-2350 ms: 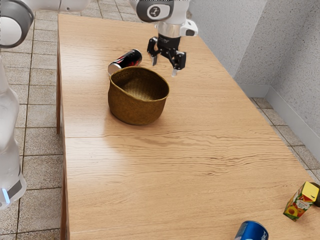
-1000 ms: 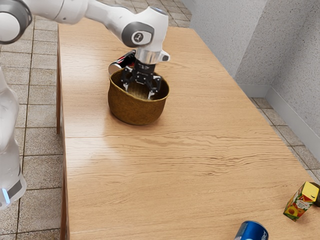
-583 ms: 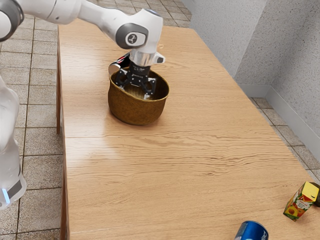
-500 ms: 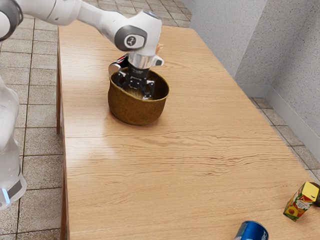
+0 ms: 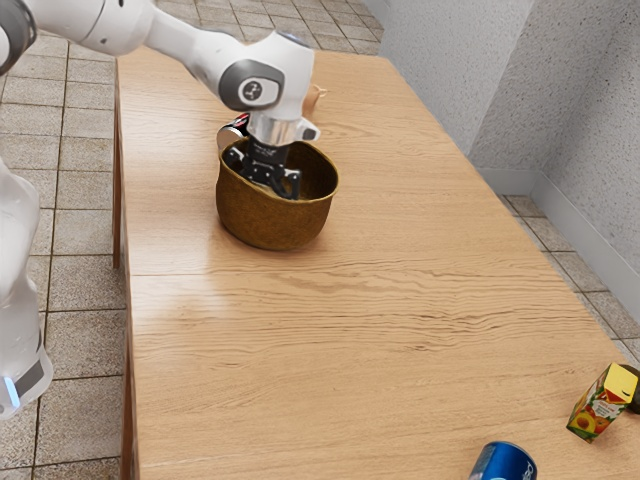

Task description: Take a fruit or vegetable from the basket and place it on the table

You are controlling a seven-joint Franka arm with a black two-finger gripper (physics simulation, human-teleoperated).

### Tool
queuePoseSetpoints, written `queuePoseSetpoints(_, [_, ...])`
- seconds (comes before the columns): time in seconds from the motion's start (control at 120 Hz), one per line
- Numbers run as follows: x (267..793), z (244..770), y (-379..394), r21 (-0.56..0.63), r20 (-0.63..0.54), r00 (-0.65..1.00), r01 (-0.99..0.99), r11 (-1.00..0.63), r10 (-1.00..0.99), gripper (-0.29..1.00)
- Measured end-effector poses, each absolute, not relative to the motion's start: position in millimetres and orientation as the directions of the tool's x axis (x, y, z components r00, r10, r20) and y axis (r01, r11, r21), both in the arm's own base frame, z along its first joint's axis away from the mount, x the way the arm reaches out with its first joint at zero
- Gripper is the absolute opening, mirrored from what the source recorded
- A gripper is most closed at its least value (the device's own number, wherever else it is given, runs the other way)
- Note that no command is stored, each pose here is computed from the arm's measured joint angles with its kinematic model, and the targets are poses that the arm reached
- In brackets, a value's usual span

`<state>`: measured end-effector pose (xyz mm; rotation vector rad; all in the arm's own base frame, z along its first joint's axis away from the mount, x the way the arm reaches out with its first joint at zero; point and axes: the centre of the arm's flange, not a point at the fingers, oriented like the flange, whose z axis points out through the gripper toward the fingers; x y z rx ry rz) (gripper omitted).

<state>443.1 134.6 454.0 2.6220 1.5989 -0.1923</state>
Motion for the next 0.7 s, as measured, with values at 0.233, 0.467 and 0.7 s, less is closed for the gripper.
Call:
queuePoseSetpoints(0.233, [444,451,127,0.011,-0.147,0.504,0.861,-0.508,0.851,0.87])
queuePoseSetpoints(0.467, [446,447,119,0.018,-0.161,0.503,0.862,-0.507,0.849,0.72])
queuePoseSetpoints(0.7, [446,437,122,0.021,-0.154,0.503,0.862,-0.506,0.851,0.91])
